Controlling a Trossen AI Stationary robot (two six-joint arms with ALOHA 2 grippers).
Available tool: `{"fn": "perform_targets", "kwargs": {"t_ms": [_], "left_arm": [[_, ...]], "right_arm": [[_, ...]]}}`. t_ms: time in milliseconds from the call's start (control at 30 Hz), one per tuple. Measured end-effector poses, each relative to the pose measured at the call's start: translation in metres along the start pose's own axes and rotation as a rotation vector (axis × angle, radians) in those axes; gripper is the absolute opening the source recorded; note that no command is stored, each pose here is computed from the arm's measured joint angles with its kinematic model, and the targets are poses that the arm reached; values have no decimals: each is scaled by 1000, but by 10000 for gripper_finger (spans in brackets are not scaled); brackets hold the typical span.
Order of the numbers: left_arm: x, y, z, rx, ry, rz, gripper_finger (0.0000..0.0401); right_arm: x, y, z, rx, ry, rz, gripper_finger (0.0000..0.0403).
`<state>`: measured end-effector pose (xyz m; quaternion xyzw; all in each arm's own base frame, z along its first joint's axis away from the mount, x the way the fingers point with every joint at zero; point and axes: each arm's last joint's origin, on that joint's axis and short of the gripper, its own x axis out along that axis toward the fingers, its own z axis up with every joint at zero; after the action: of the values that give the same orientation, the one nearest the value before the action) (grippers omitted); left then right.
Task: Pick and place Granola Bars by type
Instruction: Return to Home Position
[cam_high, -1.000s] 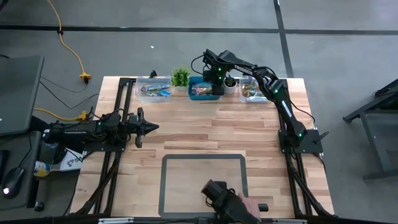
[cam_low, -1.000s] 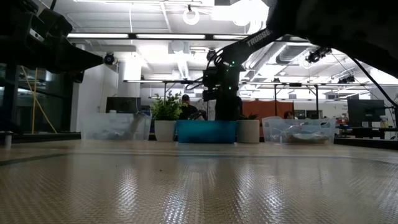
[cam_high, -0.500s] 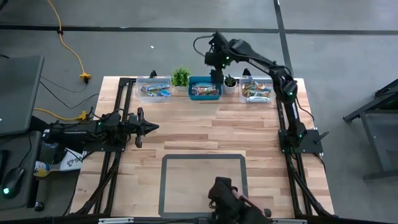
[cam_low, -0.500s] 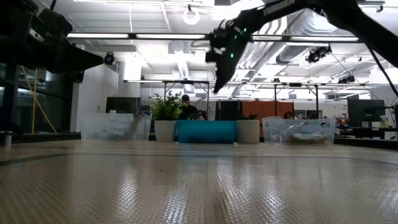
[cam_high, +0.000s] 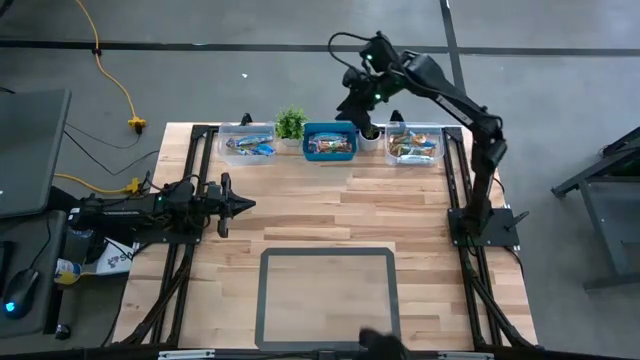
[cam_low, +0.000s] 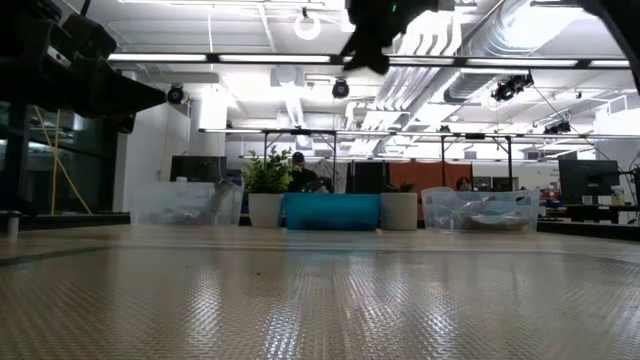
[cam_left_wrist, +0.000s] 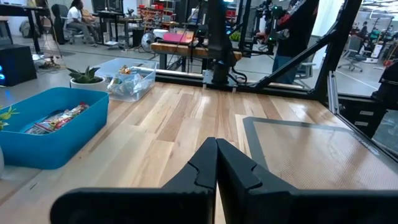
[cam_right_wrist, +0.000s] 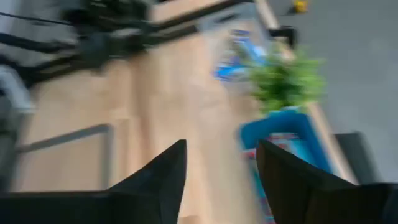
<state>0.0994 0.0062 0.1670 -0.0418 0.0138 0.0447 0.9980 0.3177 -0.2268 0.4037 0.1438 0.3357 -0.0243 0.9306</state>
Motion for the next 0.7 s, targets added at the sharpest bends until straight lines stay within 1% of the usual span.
{"fn": "perform_targets", "kwargs": {"t_ms": [100, 200, 300, 400, 467, 600, 700], "left_arm": [[0, 0, 0, 0, 0, 0, 1], [0, 0, 0, 0, 0, 0, 1], [0, 0, 0, 0, 0, 0, 1], [0, 0, 0, 0, 0, 0, 1], [0, 0, 0, 0, 0, 0, 1], [0, 0, 0, 0, 0, 0, 1], [0, 0, 0, 0, 0, 0, 1]], "right_arm": [[-13, 29, 1, 10, -3, 78, 148], [-28, 61, -1, -18, 14, 123, 116], [-43, 91, -4, -54, 26, 164, 76], [-58, 117, -7, -77, 14, 198, 26], [-68, 133, -9, -99, -3, 196, 7], [-90, 158, -15, -109, -39, 102, 15], [-108, 174, -20, -123, -74, 47, 3]]}}
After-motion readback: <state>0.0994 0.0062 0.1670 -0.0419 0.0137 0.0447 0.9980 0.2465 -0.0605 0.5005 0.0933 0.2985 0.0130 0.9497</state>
